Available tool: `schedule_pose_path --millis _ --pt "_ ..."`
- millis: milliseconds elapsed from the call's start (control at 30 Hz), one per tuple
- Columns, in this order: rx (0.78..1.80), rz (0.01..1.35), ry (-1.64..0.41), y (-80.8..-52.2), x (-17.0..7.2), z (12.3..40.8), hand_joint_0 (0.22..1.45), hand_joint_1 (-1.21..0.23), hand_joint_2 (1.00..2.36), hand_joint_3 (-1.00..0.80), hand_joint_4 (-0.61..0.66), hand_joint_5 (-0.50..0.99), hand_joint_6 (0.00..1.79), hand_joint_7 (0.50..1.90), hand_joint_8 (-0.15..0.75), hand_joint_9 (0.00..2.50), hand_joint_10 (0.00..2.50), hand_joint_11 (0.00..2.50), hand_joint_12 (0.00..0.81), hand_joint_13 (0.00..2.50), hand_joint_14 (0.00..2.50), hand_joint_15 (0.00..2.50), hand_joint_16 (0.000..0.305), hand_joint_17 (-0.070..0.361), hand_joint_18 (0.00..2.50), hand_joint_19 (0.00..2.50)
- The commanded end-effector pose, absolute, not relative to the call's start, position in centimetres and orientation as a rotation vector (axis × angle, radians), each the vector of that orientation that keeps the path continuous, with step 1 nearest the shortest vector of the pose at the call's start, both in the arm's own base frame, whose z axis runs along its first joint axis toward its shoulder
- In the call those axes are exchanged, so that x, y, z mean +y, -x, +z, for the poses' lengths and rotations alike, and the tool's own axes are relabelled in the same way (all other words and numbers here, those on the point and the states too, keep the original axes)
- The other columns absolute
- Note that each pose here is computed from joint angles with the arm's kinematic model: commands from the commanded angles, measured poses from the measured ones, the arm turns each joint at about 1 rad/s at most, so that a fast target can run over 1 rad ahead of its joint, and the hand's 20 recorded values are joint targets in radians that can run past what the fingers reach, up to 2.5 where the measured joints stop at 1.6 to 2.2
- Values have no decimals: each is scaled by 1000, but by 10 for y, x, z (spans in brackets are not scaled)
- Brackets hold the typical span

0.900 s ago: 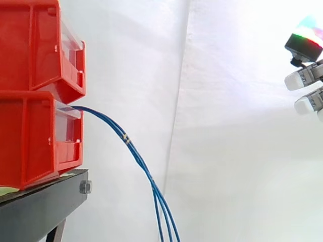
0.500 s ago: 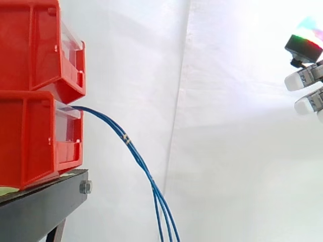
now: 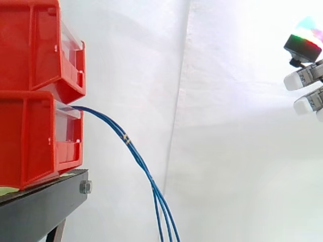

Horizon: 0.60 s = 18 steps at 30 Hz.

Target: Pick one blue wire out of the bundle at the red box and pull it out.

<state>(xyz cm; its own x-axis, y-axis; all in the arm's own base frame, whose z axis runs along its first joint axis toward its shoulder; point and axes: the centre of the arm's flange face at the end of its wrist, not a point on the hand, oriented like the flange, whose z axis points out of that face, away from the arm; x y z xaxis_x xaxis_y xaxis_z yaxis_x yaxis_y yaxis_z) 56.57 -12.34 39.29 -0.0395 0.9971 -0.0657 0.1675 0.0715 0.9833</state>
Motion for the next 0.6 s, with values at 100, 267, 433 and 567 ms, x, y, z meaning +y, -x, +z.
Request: schedule_pose_path --millis 100,267,433,567 --pt "1390 1097 -1264 -566 -123 393 478 -301 1000 -490 -33 -300 501 641 137 0 0 0 316 0 0 41 48 108 0 36" --pt "1390 1095 -1266 -566 -124 393 479 -312 1000 -487 -27 -300 501 656 146 0 0 0 317 0 0 37 48 107 0 33" --pt "1390 1096 -1268 -565 -124 392 480 -307 1001 -492 -14 -300 501 665 147 0 0 0 317 0 0 39 48 108 0 28" --pt "1391 1098 -1263 -566 -122 393 481 -309 1000 -496 11 -300 501 672 153 0 0 0 319 0 0 41 47 107 0 24"
